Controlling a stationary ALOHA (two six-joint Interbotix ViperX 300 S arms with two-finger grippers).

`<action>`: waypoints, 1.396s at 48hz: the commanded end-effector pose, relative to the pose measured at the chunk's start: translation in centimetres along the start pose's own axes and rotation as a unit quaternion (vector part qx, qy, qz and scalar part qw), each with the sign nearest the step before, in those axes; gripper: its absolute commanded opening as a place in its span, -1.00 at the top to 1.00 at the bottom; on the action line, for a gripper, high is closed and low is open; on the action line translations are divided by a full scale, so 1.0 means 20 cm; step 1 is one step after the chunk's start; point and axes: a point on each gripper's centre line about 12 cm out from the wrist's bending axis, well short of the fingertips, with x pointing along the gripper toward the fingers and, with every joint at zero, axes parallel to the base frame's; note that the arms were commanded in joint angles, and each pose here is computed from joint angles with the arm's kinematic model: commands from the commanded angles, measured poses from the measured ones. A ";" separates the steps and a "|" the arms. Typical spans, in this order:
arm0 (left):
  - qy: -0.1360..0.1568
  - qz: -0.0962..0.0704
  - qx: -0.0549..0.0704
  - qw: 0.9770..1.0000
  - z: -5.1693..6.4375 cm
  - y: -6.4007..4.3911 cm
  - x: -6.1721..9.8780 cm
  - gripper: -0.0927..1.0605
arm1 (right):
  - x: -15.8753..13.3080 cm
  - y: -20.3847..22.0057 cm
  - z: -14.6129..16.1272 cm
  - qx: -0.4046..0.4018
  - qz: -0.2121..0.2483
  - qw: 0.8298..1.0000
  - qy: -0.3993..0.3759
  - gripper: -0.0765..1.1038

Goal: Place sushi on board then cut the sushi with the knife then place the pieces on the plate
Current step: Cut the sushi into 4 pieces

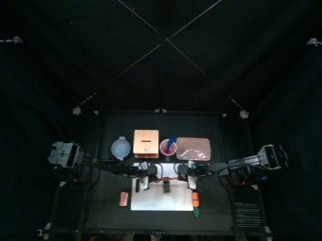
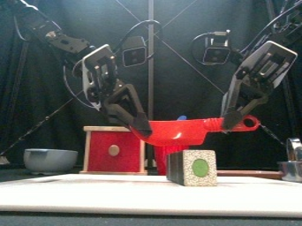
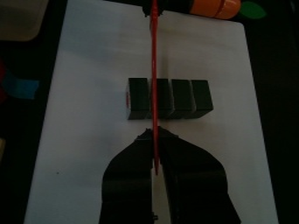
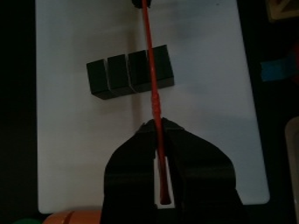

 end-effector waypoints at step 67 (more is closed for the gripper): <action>0.053 0.014 -0.014 0.998 -0.11 0.05 0.13 0.15 | 0.14 -0.06 -0.11 0.004 -0.021 0.996 0.081 0.38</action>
